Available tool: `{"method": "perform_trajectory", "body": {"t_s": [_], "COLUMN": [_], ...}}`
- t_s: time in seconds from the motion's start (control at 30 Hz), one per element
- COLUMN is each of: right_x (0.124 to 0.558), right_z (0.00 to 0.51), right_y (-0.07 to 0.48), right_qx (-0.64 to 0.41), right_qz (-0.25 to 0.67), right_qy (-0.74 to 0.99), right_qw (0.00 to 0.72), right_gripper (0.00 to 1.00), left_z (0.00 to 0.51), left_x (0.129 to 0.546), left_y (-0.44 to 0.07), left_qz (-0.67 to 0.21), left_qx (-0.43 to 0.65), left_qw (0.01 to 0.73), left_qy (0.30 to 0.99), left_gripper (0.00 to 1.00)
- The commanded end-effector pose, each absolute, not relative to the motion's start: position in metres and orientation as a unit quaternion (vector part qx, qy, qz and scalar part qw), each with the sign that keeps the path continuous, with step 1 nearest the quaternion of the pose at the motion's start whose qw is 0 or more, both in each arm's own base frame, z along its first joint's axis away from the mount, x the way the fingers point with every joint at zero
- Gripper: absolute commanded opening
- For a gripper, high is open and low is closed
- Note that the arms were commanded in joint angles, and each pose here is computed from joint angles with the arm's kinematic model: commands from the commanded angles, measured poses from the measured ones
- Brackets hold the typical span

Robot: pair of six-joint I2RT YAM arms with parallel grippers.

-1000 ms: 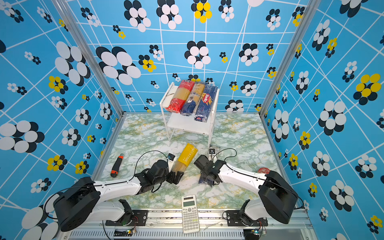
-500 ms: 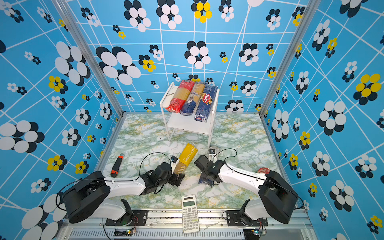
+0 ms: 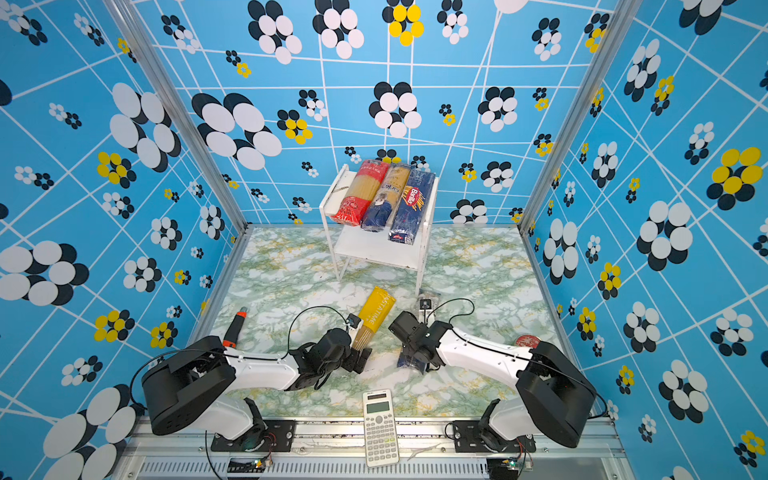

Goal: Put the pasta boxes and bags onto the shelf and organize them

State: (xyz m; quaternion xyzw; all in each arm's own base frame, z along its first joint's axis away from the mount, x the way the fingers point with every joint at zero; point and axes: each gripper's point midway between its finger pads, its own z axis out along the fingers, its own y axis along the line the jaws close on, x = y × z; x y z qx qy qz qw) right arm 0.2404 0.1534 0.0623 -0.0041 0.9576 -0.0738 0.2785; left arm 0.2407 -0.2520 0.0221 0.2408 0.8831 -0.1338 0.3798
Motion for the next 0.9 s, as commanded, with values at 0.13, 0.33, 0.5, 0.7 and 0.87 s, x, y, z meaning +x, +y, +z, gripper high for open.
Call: {"method": "perform_trajectory", "body": {"t_s": [0.13,0.33,0.5,0.7,0.87], "right_x": [0.239,0.239,0.239,0.241,0.241], "right_z": [0.062,0.061,0.06,0.06,0.06], "right_y": [0.145,0.145,0.146,0.146,0.146], "right_qx": [0.005,0.006,0.006,0.006,0.004], "right_qz": [-0.085,-0.085,-0.083,-0.085,-0.086], "right_qy": [0.956,0.956,0.956,0.956,0.956], "right_qw": [0.28,0.28,0.28,0.28,0.279], "right_gripper": [0.99,0.99,0.99,0.99,0.99], "left_z": [0.006,0.002,-0.001,-0.006,-0.013], "left_x": [0.231,0.23,0.231,0.23,0.227], "left_y": [-0.242,-0.236,-0.229,-0.231,-0.23], "left_qz": [-0.092,-0.074,-0.043,-0.042,-0.046], "left_qx": [0.257,0.253,0.251,0.249,0.245], "left_qw": [0.351,0.347,0.343,0.336,0.328], "left_qy": [0.896,0.9,0.904,0.908,0.911], "left_gripper": [0.99,0.99,0.99,0.99,0.99]}}
